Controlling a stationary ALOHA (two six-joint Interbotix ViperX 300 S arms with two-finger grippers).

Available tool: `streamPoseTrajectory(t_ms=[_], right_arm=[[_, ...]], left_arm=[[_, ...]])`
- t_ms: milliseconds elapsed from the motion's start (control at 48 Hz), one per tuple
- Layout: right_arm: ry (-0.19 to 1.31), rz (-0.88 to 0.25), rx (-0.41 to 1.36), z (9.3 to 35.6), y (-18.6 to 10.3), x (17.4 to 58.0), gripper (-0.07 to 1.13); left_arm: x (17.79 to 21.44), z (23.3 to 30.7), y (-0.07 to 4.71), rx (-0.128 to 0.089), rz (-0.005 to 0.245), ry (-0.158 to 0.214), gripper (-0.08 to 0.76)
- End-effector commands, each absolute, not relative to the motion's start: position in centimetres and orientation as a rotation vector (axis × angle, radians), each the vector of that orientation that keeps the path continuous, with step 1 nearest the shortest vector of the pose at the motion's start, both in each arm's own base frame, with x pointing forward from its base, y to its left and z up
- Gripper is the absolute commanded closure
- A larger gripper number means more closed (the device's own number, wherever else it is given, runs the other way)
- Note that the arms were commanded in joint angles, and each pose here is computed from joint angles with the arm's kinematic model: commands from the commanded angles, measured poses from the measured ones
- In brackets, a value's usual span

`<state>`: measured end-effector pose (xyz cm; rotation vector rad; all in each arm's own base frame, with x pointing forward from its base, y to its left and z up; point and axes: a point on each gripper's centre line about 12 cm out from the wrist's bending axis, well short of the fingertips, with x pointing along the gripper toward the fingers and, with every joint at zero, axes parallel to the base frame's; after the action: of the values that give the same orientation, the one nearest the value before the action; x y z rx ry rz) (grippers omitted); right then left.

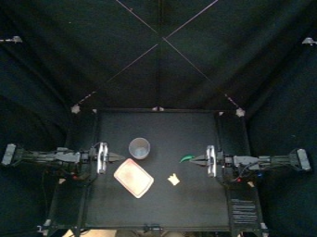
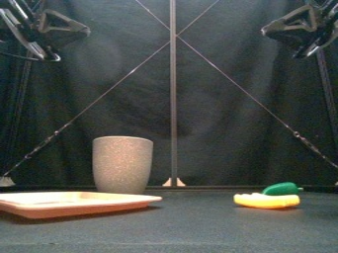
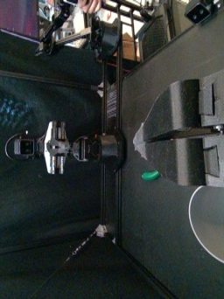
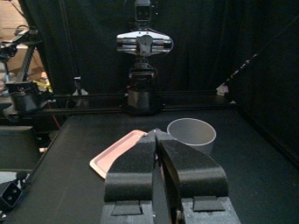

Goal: Pick the green pepper then place it on the pink plate
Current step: Pick the green pepper

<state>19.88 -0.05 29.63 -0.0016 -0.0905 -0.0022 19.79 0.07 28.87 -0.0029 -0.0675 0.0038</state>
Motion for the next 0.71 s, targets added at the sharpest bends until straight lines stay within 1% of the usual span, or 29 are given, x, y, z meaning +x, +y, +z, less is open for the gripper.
streamPoseTrajectory(t_ms=[21,83,167,208,271,312,396,458,500,521,542,625,708], right_arm=[[-0.028,-0.006,0.056,28.4,-0.1,20.3,0.92],[0.083,-0.029,0.143,26.9,-0.3,20.5,0.92],[0.244,-0.064,0.211,24.7,-0.7,20.7,0.92],[0.321,-0.084,0.231,23.6,-1.0,20.7,0.92],[0.454,-0.110,0.264,21.7,-1.3,20.6,0.91],[0.520,-0.122,0.278,20.7,-1.4,20.5,0.90],[0.627,-0.156,0.313,19.0,-1.7,20.3,0.83],[0.689,-0.191,0.351,17.9,-2.1,20.2,0.73],[0.713,-0.219,0.379,17.4,-2.5,20.1,0.65],[0.722,-0.235,0.392,17.2,-2.8,20.1,0.60],[0.730,-0.256,0.405,17.0,-3.1,20.1,0.52],[0.744,-0.300,0.421,16.6,-4.0,20.2,0.30],[0.761,-0.327,0.394,16.2,-4.7,20.1,0.12]], left_arm=[[20.14,29.55,0.12,0.006,0.006,-0.064,0.642],[20.10,29.34,0.21,0.005,0.010,-0.044,0.635],[20.08,28.83,0.37,0.006,0.018,0.000,0.631],[20.09,28.56,0.52,0.006,0.026,0.026,0.631],[20.02,27.96,0.86,0.007,0.042,0.078,0.631],[19.97,27.60,1.19,0.006,0.059,0.109,0.631],[19.84,26.97,1.80,-0.003,0.090,0.163,0.631],[19.75,26.57,2.16,-0.009,0.108,0.196,0.631],[19.67,26.37,2.33,-0.014,0.118,0.210,0.631],[19.65,26.24,2.42,-0.018,0.123,0.216,0.631],[19.62,26.15,2.51,-0.020,0.127,0.220,0.631],[19.59,26.08,2.63,-0.026,0.134,0.221,0.631],[19.59,26.08,2.66,-0.024,0.135,0.221,0.631]])
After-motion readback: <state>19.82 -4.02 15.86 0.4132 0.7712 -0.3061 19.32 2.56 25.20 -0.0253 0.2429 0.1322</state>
